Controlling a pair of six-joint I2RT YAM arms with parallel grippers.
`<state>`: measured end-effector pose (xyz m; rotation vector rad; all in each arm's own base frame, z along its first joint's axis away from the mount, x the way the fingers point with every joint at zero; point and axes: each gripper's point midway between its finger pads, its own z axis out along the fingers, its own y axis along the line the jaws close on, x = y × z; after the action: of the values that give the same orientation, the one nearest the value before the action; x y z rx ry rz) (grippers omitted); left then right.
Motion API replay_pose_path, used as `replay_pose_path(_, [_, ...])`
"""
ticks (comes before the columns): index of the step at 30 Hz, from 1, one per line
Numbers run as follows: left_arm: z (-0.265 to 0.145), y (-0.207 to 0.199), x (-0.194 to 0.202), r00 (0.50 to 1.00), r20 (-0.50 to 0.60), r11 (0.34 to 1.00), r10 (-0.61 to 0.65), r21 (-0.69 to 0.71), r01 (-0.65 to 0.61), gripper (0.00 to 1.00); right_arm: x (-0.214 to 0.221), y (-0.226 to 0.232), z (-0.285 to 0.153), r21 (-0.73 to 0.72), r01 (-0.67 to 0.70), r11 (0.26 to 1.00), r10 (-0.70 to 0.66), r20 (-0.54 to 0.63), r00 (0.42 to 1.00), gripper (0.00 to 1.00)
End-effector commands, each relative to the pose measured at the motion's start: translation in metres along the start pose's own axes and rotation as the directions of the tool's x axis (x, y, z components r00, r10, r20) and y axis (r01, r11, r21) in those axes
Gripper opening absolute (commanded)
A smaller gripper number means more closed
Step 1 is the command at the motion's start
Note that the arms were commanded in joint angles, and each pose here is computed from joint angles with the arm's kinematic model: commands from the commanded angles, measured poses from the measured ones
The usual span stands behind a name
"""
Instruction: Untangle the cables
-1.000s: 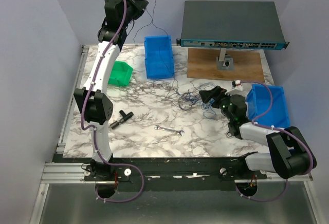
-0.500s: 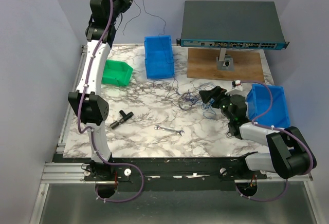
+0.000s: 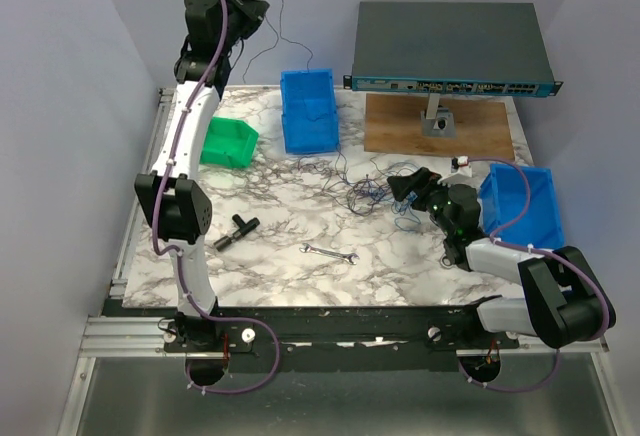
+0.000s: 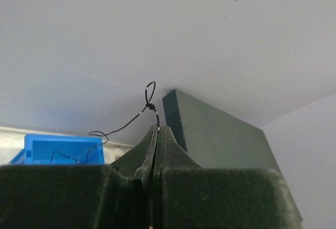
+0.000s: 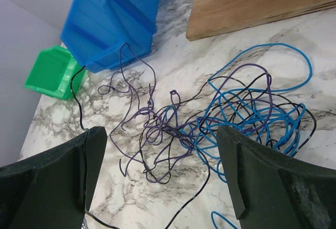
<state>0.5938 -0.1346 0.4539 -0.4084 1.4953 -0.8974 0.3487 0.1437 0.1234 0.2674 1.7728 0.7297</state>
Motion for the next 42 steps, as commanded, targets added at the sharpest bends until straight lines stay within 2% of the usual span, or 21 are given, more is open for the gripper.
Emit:
replay_pose_path(1, [0.005, 0.003, 0.031, 0.997, -0.075, 1.000, -0.001, 0.012, 0.002, 0.00, -0.002, 0.005, -0.003, -0.026, 0.015, 1.000, -0.015, 0.012, 1.000, 0.94])
replay_pose_path(6, [0.013, 0.015, 0.071, 0.989, -0.142, 0.999, 0.036, -0.030, -0.040, 0.00, -0.002, 0.005, -0.003, -0.026, 0.016, 1.000, -0.016, 0.014, 1.000, 0.94])
replay_pose_path(10, [0.019, 0.033, 0.109, 0.981, -0.188, 0.990, 0.050, -0.117, -0.073, 0.00, -0.003, 0.005, -0.003, -0.024, 0.014, 1.000, -0.013, 0.016, 1.000, 0.94])
replay_pose_path(16, [0.020, 0.084, 0.155, 0.969, -0.231, 0.953, -0.084, -0.302, 0.011, 0.00, -0.003, 0.003, -0.004, -0.016, 0.018, 1.000, -0.018, 0.021, 1.000, 0.94])
replay_pose_path(20, [0.014, 0.118, 0.176, 0.961, -0.254, 0.903, -0.113, -0.430, -0.008, 0.00, -0.003, 0.003, -0.004, -0.015, 0.015, 1.000, -0.015, 0.020, 1.000, 0.94])
replay_pose_path(25, [0.018, 0.133, 0.198, 0.945, -0.302, 0.891, -0.126, -0.453, -0.025, 0.00, -0.003, 0.003, -0.004, -0.015, 0.015, 1.000, -0.015, 0.019, 1.000, 0.94])
replay_pose_path(27, [0.024, 0.129, 0.208, 0.931, -0.334, 0.907, -0.151, -0.422, -0.005, 0.00, -0.004, 0.004, -0.003, -0.016, 0.016, 1.000, -0.015, 0.021, 1.000, 0.94])
replay_pose_path(30, [0.028, 0.109, 0.203, 0.929, -0.343, 0.925, -0.137, -0.380, -0.004, 0.00, -0.002, 0.002, -0.003, -0.011, 0.017, 1.000, -0.017, 0.017, 1.000, 0.94])
replay_pose_path(34, [0.023, 0.077, 0.169, 0.969, -0.244, 0.931, -0.027, -0.358, -0.065, 0.00, -0.003, 0.002, -0.003, -0.010, 0.018, 1.000, -0.018, 0.019, 1.000, 0.94])
replay_pose_path(38, [0.022, 0.044, 0.146, 0.981, -0.189, 0.948, 0.052, -0.299, -0.108, 0.00, -0.001, 0.002, -0.002, -0.010, 0.016, 1.000, -0.016, 0.013, 1.000, 0.94])
replay_pose_path(42, [0.030, 0.024, 0.145, 0.981, -0.193, 0.975, 0.031, -0.210, -0.072, 0.00, -0.002, 0.002, -0.002, -0.009, 0.017, 1.000, -0.017, 0.014, 1.000, 0.94])
